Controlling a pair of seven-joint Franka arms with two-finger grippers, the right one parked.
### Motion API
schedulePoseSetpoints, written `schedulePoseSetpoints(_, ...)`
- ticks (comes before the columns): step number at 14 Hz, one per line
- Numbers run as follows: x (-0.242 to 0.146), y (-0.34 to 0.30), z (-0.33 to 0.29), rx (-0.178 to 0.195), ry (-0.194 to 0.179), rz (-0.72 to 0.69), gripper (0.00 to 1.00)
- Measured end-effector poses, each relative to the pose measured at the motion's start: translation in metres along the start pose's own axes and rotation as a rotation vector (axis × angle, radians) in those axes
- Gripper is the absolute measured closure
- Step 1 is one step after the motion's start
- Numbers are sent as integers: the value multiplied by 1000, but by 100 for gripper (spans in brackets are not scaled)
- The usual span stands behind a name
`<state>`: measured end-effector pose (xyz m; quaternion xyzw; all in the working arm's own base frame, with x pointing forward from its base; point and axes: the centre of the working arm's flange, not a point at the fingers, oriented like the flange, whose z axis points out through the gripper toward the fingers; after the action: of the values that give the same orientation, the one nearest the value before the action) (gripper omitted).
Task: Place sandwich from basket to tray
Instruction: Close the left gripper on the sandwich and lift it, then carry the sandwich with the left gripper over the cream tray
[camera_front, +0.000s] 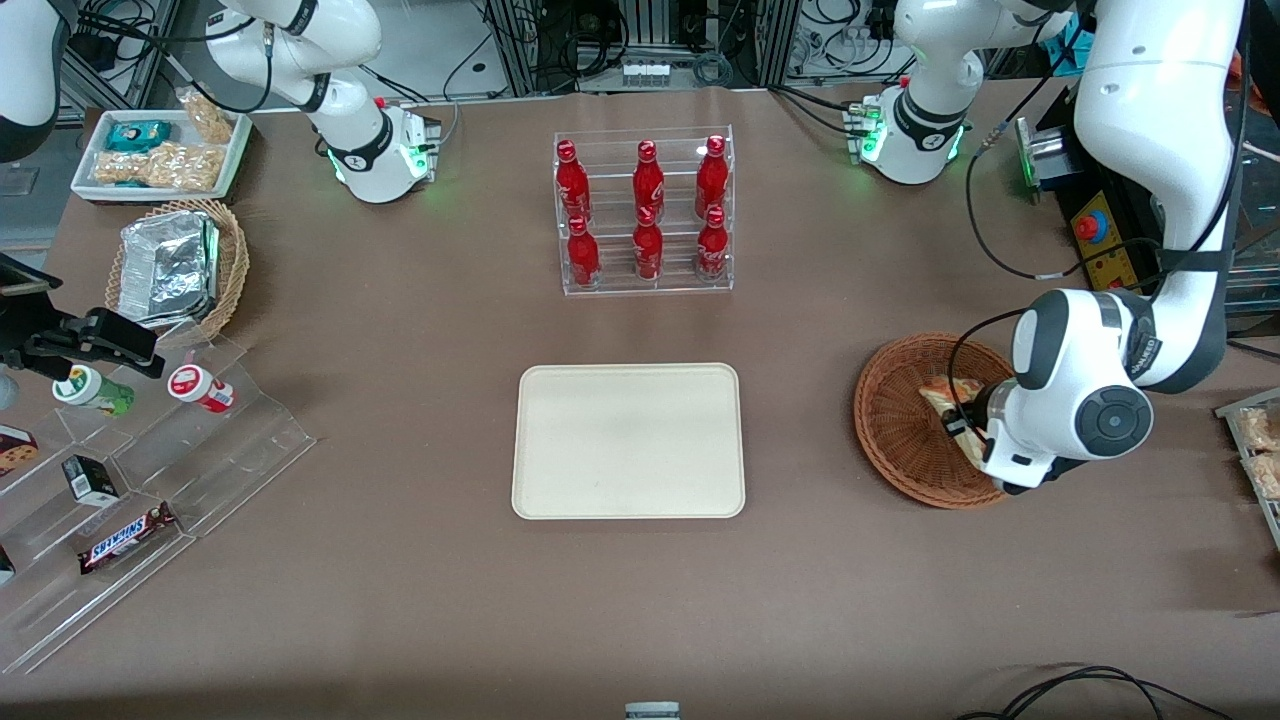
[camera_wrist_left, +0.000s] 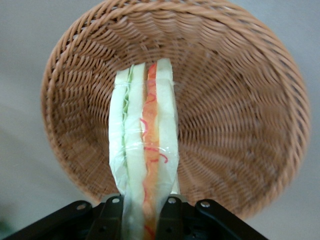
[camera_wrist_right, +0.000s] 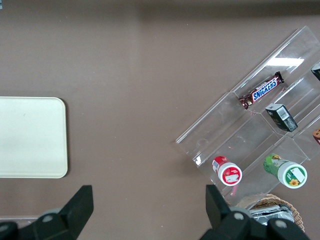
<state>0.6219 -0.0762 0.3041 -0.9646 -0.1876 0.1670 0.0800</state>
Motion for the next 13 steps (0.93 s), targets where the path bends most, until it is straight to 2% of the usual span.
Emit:
schedulePoseSetpoints(2, -24, 33, -35, 27, 11, 64, 81)
schedulePoseSetpoints(3, -39, 54, -49, 36, 28, 106, 82)
schedulePoseSetpoints(4, -59, 81, -57, 43, 52, 164, 84)
schedulePoseSetpoints(7, -135, 203, -48, 41, 163, 344, 84)
schedulePoseSetpoints(9, -160, 262, -10, 68, 201, 392, 84)
schedulePoseSetpoints(10, -160, 279, 6, 60, 220, 411, 84)
schedulePoseSetpoints(11, -157, 291, 15, 36, 242, 426, 84)
schedulePoseSetpoints(12, -154, 300, 18, 2, 269, 439, 78)
schedulePoseSetpoints(13, -154, 308, 19, -35, 299, 454, 78)
